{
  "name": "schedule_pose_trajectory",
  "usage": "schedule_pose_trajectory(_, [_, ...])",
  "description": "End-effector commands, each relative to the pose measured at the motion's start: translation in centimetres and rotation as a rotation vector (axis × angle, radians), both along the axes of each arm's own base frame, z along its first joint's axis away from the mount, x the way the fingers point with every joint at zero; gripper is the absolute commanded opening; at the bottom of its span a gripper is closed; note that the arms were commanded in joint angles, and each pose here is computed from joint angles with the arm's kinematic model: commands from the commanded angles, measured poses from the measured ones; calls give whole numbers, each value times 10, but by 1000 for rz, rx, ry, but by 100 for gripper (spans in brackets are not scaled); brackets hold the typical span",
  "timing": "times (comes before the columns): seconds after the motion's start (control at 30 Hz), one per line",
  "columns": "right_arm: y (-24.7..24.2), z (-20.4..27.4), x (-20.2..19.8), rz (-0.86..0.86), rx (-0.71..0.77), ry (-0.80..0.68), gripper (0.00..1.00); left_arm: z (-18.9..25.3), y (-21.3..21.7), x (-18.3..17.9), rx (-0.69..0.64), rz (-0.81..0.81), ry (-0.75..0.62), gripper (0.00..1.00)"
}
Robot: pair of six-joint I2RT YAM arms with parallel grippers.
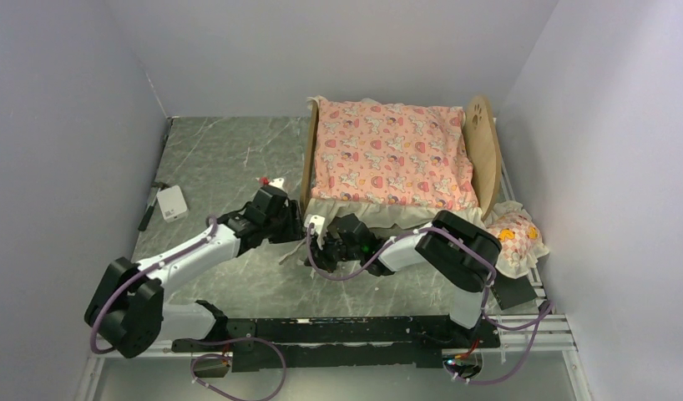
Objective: Set up the pet bed
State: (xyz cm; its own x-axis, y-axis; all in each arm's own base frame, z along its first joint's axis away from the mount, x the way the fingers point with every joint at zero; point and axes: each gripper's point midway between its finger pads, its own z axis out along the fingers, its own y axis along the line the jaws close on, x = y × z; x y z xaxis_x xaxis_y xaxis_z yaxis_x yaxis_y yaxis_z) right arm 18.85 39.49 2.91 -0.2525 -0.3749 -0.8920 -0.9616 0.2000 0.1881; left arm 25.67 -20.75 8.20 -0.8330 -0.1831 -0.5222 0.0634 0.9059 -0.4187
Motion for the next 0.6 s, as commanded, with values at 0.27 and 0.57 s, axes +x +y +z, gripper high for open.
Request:
schedule_pose_trajectory(0.27, [3, 5, 0, 6, 27, -7, 0, -38, 42, -22, 203, 30, 75, 56])
schedule_pose_trajectory(0.57, [4, 6, 0, 8, 37, -6, 0, -68, 42, -42, 248, 1, 165, 44])
